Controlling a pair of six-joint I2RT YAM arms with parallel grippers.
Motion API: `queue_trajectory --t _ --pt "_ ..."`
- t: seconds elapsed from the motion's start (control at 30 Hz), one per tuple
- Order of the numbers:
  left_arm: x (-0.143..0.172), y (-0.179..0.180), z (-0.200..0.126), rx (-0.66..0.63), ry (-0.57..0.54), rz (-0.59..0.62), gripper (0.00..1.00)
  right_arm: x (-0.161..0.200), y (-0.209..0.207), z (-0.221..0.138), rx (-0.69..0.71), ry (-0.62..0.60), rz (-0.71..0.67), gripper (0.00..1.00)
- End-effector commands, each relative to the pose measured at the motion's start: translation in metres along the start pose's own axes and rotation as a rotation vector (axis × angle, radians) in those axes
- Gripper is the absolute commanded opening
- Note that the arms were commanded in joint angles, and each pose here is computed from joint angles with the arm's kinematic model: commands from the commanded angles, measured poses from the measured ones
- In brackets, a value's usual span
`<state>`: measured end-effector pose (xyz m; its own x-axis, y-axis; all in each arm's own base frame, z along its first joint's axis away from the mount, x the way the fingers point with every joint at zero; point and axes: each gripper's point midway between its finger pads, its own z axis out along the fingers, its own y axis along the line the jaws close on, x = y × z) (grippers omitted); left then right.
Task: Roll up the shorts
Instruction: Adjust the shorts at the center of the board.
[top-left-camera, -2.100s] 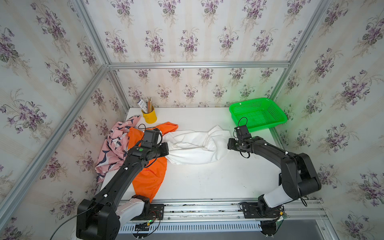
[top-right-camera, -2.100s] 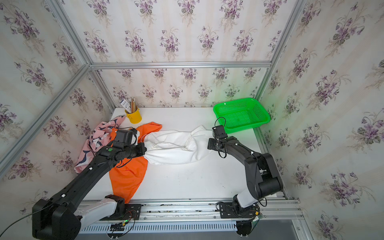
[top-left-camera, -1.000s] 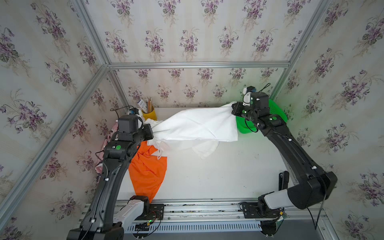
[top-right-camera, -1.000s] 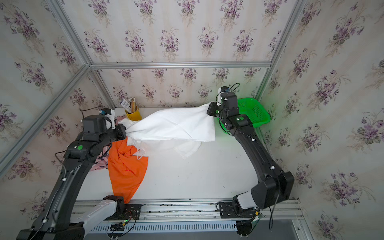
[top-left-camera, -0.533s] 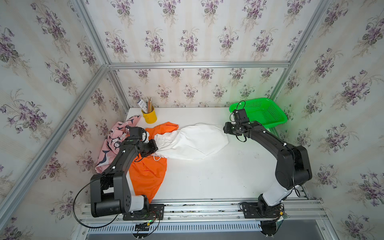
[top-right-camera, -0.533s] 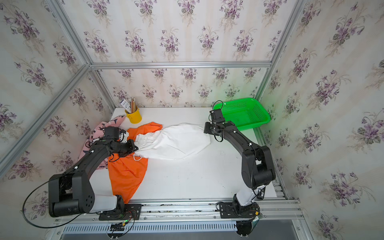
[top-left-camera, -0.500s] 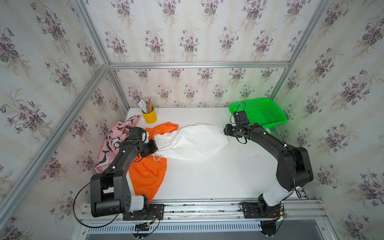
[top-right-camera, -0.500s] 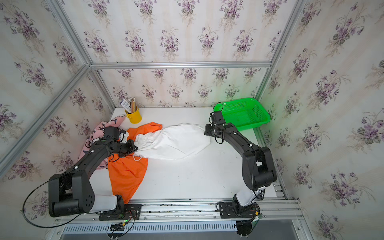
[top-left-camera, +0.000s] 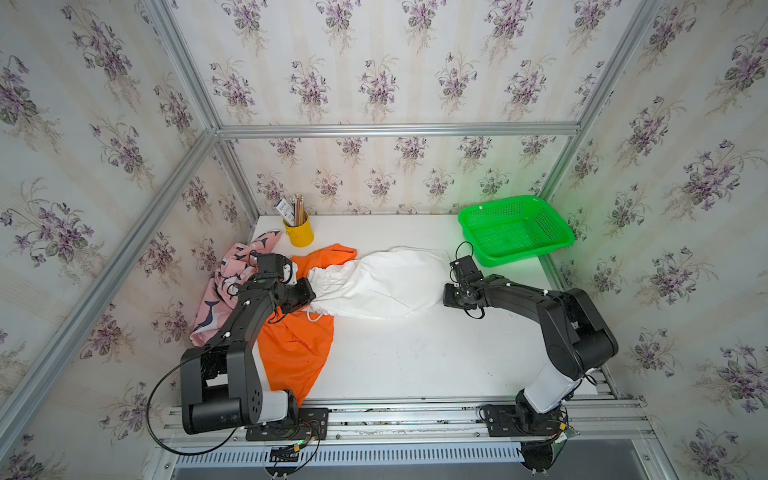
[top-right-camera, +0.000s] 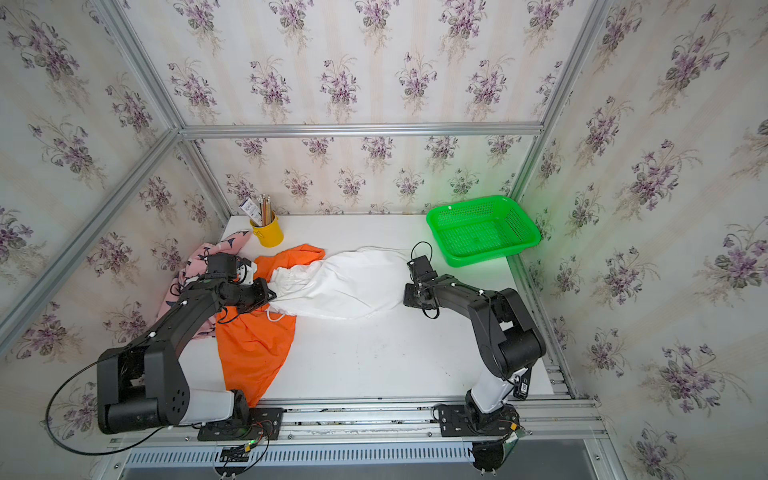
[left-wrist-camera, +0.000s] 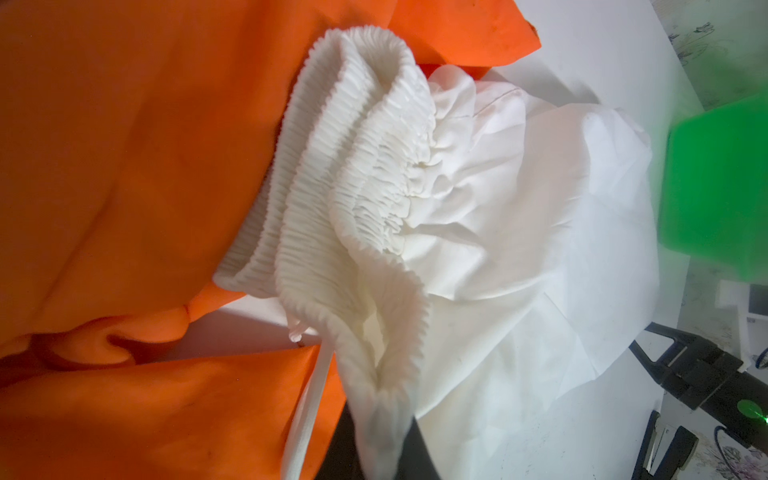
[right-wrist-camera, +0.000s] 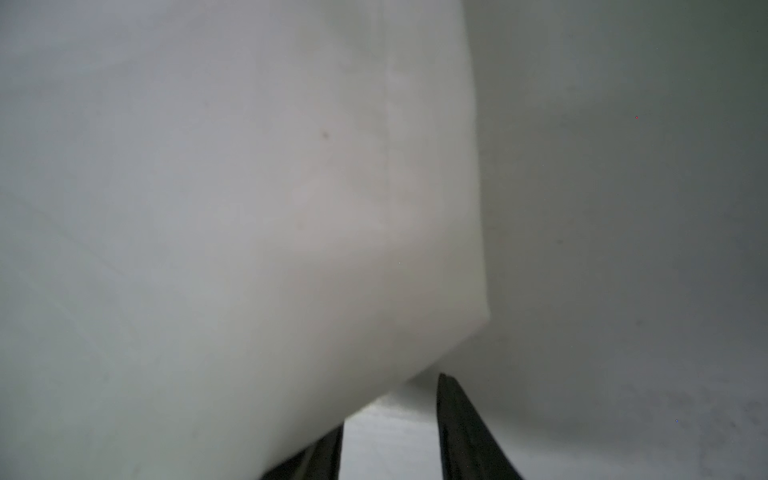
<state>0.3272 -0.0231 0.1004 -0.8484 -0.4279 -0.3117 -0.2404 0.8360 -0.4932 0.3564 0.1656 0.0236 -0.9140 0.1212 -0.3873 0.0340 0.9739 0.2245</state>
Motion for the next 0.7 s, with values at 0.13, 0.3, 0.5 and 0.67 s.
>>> queue_trajectory --t 0.13,0.3,0.5,0.67 --pt "-0.005 -0.006 -0.005 0.022 -0.025 0.016 0.12 -0.022 0.016 0.009 0.039 -0.034 -0.039 0.48" --pt "-0.003 -0.005 -0.006 0.016 -0.020 0.016 0.14 -0.015 0.011 0.023 0.136 0.012 -0.092 0.50" --pt "0.001 0.001 -0.014 -0.033 -0.030 0.021 0.39 0.004 -0.006 0.028 0.258 0.075 -0.143 0.28" --pt "0.008 0.010 -0.013 -0.065 -0.035 0.011 0.54 0.006 -0.011 0.019 0.255 0.055 -0.126 0.03"
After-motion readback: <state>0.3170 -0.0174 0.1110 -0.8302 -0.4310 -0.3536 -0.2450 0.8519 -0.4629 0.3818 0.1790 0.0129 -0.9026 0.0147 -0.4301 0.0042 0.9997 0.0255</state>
